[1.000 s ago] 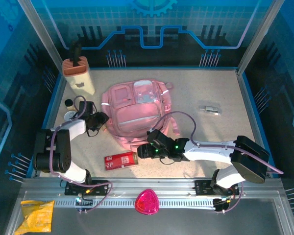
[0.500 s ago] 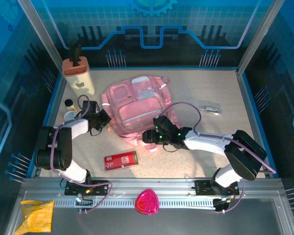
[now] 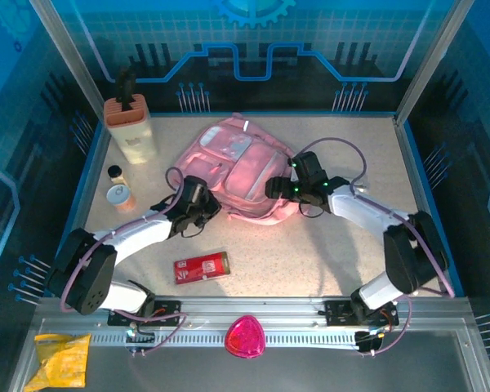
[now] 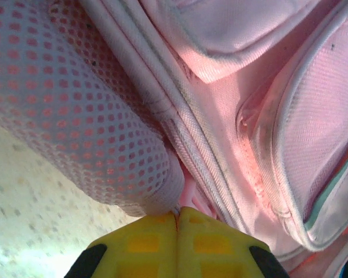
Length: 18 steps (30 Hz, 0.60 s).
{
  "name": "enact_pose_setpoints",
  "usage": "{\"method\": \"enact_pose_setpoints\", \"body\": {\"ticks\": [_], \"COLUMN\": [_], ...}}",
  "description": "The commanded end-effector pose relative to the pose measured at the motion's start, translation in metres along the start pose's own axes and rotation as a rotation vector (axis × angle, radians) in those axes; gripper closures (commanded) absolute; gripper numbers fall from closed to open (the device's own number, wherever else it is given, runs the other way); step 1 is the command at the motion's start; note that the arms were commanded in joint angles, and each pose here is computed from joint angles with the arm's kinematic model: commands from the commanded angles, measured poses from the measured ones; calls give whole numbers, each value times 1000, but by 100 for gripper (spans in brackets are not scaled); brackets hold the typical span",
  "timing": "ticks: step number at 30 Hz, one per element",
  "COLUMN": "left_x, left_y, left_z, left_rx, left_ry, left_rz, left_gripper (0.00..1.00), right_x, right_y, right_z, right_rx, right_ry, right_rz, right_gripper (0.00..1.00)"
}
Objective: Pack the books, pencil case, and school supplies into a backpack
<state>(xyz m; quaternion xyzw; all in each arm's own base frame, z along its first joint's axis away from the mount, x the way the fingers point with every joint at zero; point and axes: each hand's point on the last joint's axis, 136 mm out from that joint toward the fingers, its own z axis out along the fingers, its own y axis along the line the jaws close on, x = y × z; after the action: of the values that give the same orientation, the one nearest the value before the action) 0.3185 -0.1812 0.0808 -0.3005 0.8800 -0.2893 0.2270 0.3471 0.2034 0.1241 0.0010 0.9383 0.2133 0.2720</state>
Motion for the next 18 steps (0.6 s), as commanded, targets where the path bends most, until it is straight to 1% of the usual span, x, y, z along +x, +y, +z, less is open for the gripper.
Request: {"method": "enact_pose_setpoints", "body": {"ticks": [1, 4, 7, 10, 12, 14, 17, 18], "left_x": [6, 18, 28, 39, 45, 50, 56, 58], "left_y": [-25, -35, -48, -59, -60, -61, -66, -68], "left_z": [-12, -11, -14, -16, -15, -15, -16, -17], "left_rx": [43, 79, 104, 114, 117, 121, 143, 147], "left_ry": [-40, -33, -38, -22, -19, -18, 1, 1], "left_rz": [-66, -107, -101, -83, -87, -87, -91, -85], "left_gripper": [100, 100, 100, 100, 100, 100, 100, 100], "right_x": [12, 36, 69, 102, 116, 122, 124, 124], "right_y": [-2, 1, 13, 27, 43, 58, 72, 75], "right_z": [-33, -43, -47, -36, -24, -11, 8, 15], "right_rx": [48, 48, 60, 57, 37, 18, 12, 14], "right_ry": [47, 65, 92, 106, 99, 64, 33, 17], "right_rz": [-66, -96, -170, -230, -268, -296, -289, -289], "right_gripper": [11, 11, 15, 24, 30, 35, 45, 47]}}
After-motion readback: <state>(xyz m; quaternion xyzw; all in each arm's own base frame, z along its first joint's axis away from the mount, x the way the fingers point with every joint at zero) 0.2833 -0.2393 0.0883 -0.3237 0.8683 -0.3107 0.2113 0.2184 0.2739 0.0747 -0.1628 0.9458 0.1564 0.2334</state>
